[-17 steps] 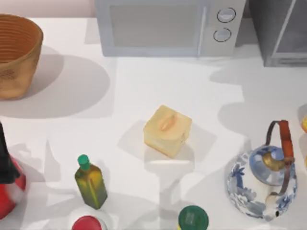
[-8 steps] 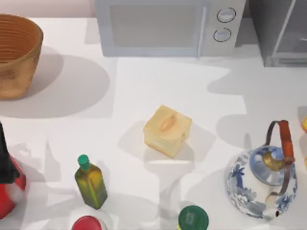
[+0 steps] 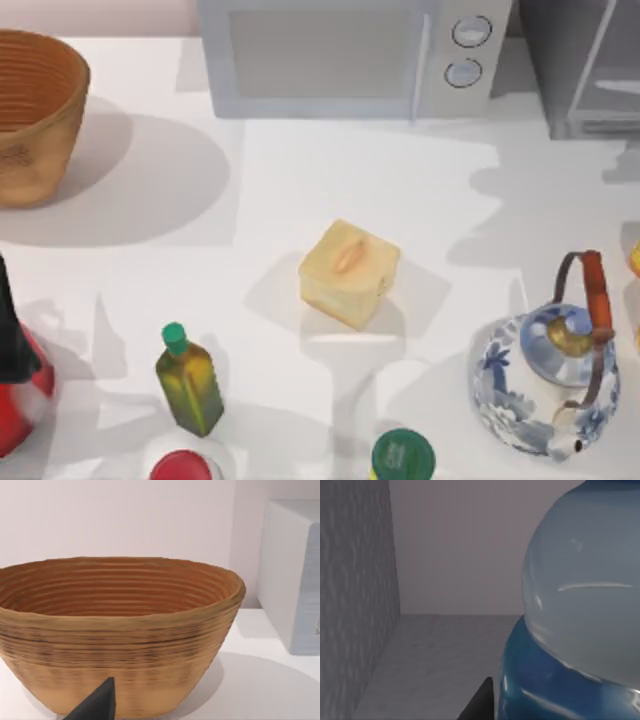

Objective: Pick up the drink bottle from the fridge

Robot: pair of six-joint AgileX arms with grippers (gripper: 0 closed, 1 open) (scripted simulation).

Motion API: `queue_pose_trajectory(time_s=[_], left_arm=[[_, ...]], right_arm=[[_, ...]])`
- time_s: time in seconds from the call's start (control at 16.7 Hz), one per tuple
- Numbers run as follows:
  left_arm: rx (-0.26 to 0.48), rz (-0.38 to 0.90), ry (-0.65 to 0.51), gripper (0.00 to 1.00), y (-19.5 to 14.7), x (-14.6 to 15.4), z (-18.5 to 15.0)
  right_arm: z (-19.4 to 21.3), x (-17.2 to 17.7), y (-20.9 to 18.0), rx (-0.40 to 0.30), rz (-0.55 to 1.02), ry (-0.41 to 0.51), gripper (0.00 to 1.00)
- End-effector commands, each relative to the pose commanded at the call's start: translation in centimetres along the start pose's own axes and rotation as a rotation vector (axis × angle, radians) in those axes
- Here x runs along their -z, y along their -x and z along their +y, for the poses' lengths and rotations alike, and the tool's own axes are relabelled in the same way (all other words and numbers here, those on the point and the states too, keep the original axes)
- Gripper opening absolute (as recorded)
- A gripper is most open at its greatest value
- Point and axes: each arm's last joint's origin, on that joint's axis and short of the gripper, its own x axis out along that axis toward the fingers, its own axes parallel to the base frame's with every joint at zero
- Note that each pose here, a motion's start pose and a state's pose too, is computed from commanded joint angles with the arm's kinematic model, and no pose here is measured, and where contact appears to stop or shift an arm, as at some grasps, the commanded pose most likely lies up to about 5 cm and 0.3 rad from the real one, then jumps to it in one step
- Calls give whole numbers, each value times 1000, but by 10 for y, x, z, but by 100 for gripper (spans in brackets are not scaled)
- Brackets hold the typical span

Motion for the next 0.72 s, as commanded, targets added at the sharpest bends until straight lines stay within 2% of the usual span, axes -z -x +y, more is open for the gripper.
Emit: queue_pose_trajectory(time_s=[0.42, 0.72], left_arm=[[0, 0, 0, 100, 0, 0, 0], [0, 0, 0, 100, 0, 0, 0]], right_arm=[[4, -2, 2, -6, 9, -3, 0], [22, -36, 36, -10, 15, 0, 0]])
